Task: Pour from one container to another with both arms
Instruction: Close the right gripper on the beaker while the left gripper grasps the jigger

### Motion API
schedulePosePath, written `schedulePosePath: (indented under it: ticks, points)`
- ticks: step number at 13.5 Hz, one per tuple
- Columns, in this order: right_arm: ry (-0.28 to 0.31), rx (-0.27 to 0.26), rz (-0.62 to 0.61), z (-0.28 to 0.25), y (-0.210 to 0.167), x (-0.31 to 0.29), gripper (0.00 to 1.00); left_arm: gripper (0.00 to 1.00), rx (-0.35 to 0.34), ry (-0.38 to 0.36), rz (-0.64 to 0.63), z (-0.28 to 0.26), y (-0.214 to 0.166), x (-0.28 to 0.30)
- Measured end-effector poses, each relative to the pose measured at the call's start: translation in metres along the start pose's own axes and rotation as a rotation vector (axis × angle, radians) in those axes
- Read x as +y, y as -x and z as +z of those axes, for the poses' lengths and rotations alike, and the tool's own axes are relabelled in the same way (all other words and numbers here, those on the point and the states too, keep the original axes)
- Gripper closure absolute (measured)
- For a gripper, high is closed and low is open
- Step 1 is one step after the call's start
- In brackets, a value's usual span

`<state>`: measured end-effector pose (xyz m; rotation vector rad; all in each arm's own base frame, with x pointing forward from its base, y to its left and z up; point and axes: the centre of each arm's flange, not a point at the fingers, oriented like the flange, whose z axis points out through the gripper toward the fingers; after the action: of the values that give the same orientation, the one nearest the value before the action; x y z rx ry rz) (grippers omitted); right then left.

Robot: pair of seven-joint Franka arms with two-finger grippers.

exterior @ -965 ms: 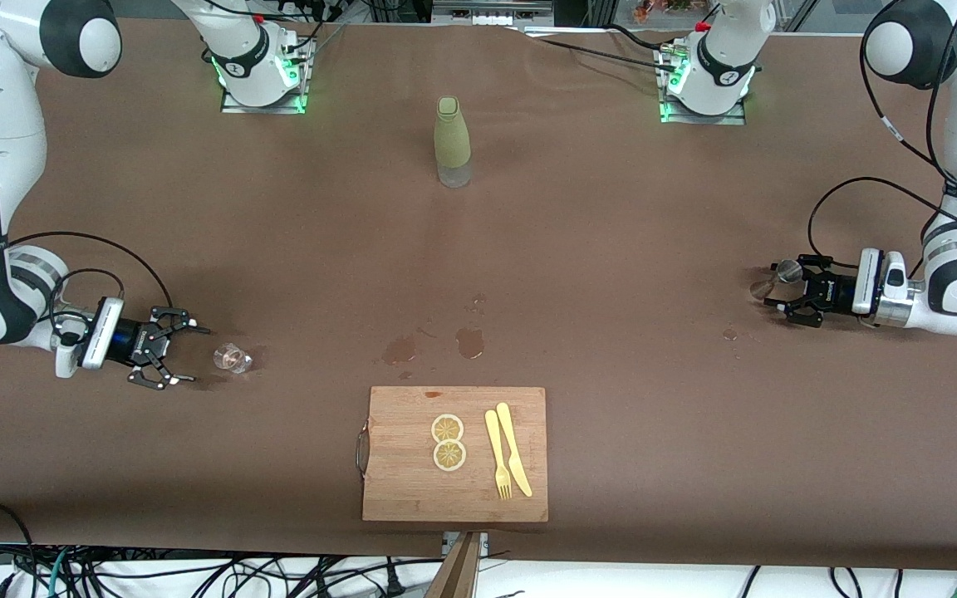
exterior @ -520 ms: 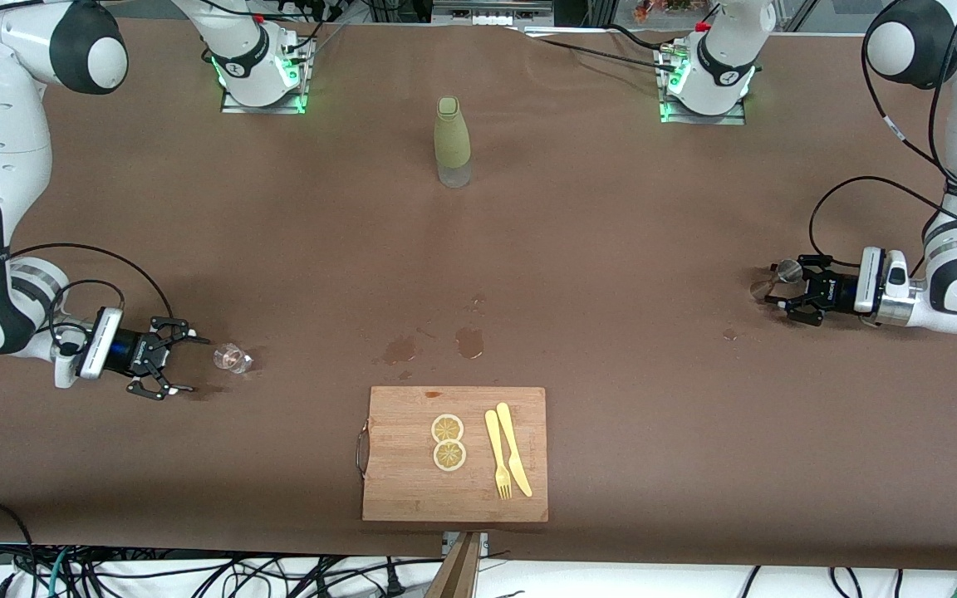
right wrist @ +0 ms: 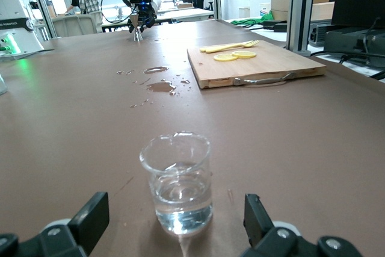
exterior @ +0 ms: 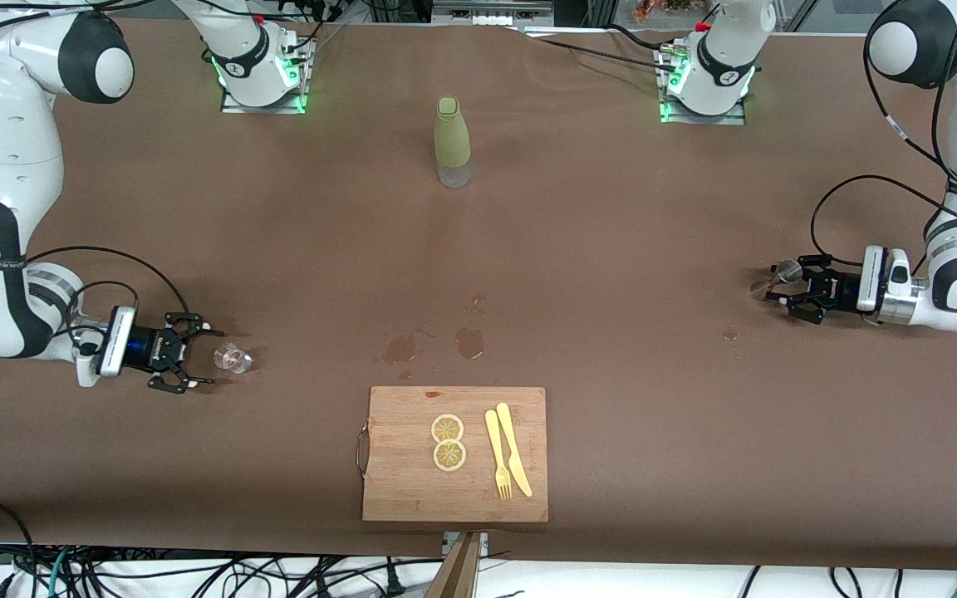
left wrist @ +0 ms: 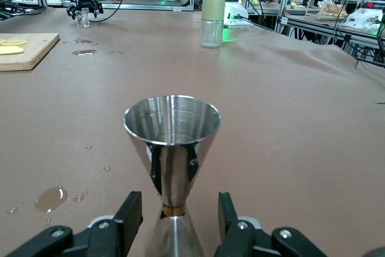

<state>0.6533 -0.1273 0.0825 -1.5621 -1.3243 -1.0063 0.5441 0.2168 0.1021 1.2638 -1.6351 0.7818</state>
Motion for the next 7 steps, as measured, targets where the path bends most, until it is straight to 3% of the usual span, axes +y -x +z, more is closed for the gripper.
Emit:
schedulePosePath:
  ticks: [4, 6, 7]
  points:
    - [-0.015, 0.018, 0.004, 0.012, 0.003, -0.001, 0.0, 0.46, 0.001, 0.001, 0.016, 0.0, 0.0, 0.0]
    - [-0.02, 0.025, 0.003, 0.017, 0.002, -0.001, 0.0, 0.58, 0.001, 0.001, 0.021, 0.0, 0.0, 0.0]
    - [-0.022, 0.028, 0.003, 0.019, 0.001, -0.001, 0.0, 0.59, 0.001, 0.001, 0.022, 0.0, 0.0, 0.0]
